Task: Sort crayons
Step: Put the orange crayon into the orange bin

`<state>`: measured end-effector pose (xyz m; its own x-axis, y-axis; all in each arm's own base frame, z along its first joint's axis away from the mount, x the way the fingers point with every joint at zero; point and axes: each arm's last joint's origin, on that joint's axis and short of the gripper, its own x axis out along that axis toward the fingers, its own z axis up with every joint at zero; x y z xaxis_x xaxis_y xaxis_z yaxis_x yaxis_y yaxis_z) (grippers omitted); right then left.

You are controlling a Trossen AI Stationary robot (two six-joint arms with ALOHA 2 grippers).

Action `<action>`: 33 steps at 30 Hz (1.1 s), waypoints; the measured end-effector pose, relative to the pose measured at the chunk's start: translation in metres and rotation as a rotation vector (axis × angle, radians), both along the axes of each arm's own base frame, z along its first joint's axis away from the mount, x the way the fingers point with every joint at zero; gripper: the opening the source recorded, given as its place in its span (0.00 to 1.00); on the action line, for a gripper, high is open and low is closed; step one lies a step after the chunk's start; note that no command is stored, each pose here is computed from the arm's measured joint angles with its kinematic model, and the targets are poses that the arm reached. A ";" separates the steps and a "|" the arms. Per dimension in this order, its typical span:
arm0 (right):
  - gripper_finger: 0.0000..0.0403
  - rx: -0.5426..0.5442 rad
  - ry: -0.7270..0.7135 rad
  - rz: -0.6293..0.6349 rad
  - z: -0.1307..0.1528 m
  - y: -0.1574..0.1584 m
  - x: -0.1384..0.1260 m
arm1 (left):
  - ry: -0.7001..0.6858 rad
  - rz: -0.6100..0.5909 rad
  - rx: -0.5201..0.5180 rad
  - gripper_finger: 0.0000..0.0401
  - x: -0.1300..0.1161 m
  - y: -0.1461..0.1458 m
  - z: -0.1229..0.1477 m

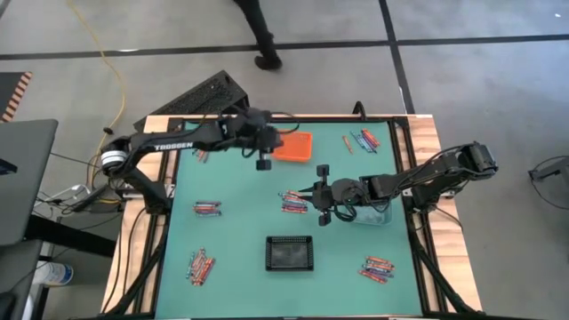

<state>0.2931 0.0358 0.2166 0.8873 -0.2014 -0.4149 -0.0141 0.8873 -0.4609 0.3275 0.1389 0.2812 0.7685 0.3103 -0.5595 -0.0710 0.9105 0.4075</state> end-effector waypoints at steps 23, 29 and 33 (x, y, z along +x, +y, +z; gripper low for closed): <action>0.18 -0.016 0.183 -0.224 -0.005 -0.009 -0.028 | 0.366 -0.033 -0.220 0.04 0.083 0.067 -0.049; 0.18 -0.051 0.110 -0.230 -0.020 -0.023 -0.058 | 0.371 0.004 -0.194 0.04 0.083 0.068 -0.047; 0.18 -0.091 -0.079 -0.235 -0.018 -0.036 -0.077 | 0.363 0.022 -0.209 0.04 0.083 0.068 -0.045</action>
<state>0.2164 -0.0004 0.1983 0.8408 -0.4387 -0.3171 0.2262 0.8169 -0.5305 0.4102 0.2070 0.2357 0.5042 0.1758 -0.8455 0.0227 0.9760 0.2165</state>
